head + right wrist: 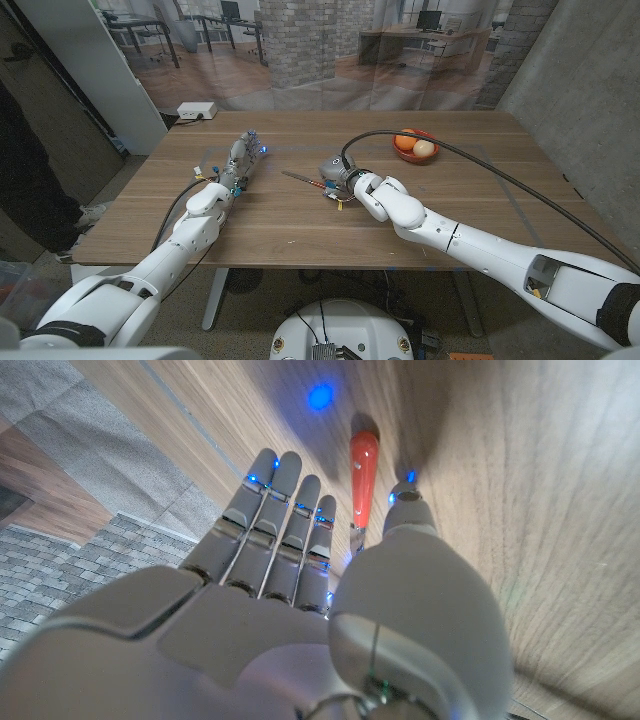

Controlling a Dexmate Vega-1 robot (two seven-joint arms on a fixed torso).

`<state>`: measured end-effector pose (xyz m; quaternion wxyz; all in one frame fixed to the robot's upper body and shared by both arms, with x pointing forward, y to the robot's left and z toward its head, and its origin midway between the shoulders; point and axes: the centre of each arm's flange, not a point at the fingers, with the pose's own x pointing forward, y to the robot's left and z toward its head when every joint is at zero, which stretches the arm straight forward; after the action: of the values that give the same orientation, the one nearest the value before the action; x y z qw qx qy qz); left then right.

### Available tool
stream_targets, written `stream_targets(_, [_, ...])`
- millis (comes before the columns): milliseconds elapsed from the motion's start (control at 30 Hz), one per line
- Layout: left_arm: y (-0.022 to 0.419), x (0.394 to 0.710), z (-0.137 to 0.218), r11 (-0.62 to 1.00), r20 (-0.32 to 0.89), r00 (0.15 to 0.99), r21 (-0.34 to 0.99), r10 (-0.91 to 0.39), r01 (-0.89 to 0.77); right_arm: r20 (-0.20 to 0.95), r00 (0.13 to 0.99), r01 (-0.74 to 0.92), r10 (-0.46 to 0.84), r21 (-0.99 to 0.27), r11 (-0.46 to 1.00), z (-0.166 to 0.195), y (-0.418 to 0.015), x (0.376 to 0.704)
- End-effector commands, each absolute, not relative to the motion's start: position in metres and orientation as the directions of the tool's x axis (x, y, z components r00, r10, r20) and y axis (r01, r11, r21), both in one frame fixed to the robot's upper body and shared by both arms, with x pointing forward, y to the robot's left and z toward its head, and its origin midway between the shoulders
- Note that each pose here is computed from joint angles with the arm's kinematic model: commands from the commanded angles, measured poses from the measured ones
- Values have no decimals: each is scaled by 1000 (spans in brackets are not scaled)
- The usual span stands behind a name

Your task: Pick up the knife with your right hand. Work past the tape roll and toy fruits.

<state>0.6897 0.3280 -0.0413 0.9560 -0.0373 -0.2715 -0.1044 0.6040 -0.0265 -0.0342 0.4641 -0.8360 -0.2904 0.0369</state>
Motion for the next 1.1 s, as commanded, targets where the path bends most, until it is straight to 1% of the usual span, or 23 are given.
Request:
stream_targets(33, [327, 690, -40, 975, 529, 829, -12, -182, 222, 197, 838, 435, 509, -803, -406, -37, -30, 610])
stream_targets(833, [328, 686, -40, 975, 533, 827, -13, -180, 221, 204, 833, 439, 514, -810, -389, -52, -38, 614])
stream_targets(1000, [328, 686, -40, 974, 532, 826, -14, -183, 225, 229, 811, 470, 539, -804, -365, -55, -42, 614])
stream_targets(1100, [327, 686, -40, 974, 532, 826, -12, -185, 226, 274, 777, 517, 566, -791, -326, -56, -44, 613])
